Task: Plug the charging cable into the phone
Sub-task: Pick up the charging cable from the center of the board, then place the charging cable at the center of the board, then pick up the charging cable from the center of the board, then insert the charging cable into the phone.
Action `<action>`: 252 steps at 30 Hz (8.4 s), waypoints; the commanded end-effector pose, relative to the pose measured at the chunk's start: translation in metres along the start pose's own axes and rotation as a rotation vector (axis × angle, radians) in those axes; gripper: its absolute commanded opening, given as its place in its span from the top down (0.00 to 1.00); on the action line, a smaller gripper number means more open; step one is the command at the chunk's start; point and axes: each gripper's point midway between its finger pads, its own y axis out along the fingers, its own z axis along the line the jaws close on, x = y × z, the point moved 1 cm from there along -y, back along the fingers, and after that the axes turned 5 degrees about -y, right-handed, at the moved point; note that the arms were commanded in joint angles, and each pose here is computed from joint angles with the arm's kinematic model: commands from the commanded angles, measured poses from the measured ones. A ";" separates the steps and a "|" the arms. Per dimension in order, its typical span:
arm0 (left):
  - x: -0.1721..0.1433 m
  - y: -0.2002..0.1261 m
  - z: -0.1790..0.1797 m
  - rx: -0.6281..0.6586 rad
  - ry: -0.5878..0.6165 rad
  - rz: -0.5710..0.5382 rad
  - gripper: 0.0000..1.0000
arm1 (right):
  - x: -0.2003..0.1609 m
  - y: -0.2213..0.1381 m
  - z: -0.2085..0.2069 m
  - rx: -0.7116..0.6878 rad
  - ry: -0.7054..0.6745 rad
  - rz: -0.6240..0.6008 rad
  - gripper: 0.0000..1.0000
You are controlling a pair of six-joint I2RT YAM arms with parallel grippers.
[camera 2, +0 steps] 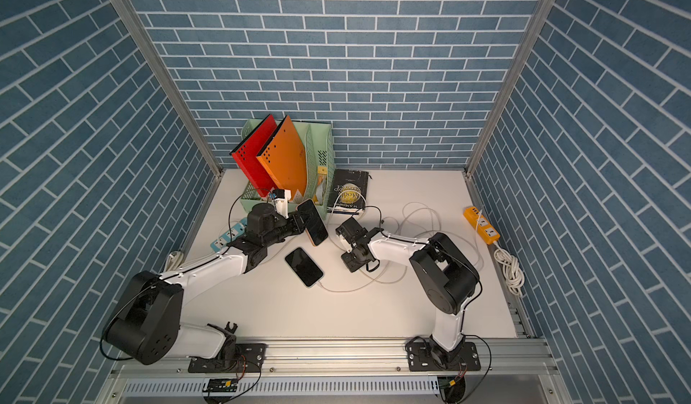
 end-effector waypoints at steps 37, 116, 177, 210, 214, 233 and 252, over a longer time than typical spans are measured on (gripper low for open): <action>0.015 -0.007 -0.003 -0.027 0.022 -0.056 1.00 | 0.000 -0.009 0.048 0.015 -0.217 -0.048 1.00; 0.022 -0.041 -0.051 -0.303 0.030 -0.111 1.00 | 0.086 -0.226 0.036 0.304 -0.127 -1.024 1.00; -0.024 -0.098 -0.112 -0.880 -0.189 0.215 1.00 | 0.012 -0.203 0.107 1.077 -0.112 -0.869 1.00; -0.024 -0.094 -0.109 -0.881 -0.194 0.211 1.00 | 0.016 -0.187 0.106 1.080 -0.089 -0.833 1.00; -0.026 -0.093 -0.108 -0.878 -0.197 0.217 1.00 | 0.019 -0.190 0.106 1.078 -0.092 -0.839 1.00; -0.036 -0.090 -0.099 -0.870 -0.200 0.233 1.00 | 0.030 -0.190 0.101 1.064 -0.062 -0.833 1.00; -0.043 -0.091 -0.095 -0.873 -0.192 0.241 1.00 | 0.039 -0.184 0.087 1.031 -0.010 -0.833 1.00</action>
